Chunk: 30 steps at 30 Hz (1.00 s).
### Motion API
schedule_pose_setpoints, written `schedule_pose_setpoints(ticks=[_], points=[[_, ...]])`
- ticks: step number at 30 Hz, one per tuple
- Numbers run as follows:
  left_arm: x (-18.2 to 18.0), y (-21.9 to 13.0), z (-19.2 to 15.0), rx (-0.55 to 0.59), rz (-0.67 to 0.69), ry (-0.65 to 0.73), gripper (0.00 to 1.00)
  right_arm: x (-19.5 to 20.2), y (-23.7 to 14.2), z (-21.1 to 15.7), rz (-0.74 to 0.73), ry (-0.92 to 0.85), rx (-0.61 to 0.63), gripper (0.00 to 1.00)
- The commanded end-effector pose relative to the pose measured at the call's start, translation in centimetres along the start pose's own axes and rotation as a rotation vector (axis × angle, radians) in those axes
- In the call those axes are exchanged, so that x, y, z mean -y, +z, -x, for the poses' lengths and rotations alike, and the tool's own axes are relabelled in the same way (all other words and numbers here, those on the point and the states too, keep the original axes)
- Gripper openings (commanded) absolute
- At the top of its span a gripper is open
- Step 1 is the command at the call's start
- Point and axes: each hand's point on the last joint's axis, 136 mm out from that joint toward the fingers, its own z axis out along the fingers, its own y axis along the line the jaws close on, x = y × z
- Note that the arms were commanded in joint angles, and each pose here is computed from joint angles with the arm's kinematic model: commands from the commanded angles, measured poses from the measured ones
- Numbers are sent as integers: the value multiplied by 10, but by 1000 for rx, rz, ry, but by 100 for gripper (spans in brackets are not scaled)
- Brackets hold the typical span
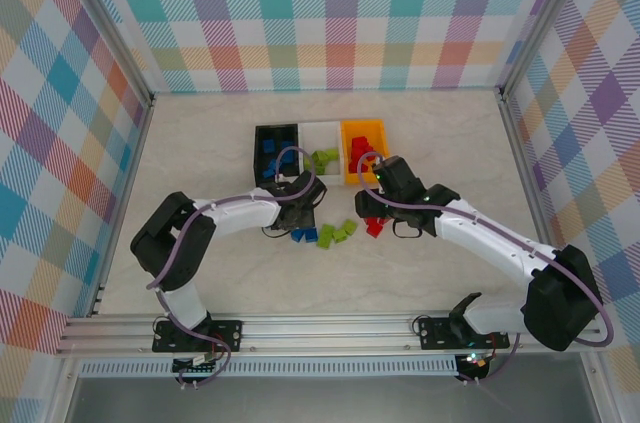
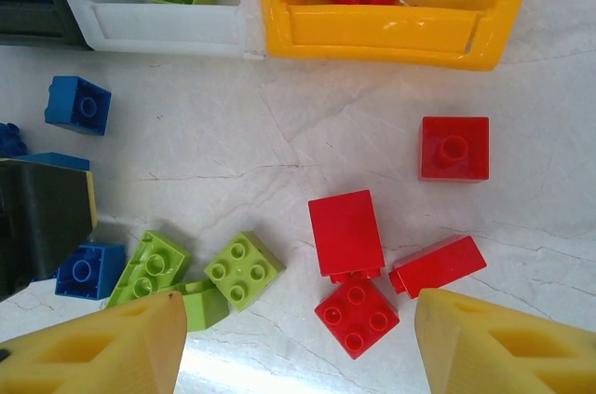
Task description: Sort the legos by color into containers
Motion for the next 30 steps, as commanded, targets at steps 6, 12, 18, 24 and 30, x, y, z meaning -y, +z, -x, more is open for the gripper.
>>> schedule_pose_setpoints(ticks=[6, 12, 18, 24, 30], points=[[-6, -7, -1, -4, -9, 0, 44, 0, -4, 6, 3, 11, 38, 66], [-15, -31, 4, 42, -26, -27, 32, 0, -2, 5, 1, 15, 35, 66], [-28, -80, 36, 159, -65, -86, 31, -2, -3, 6, 11, 17, 41, 66], [-46, -91, 111, 255, -17, -160, 31, -1, 0, 4, 4, 18, 34, 66], [-44, -61, 170, 256, 69, -165, 30, 1, -2, 4, 0, 25, 36, 66]])
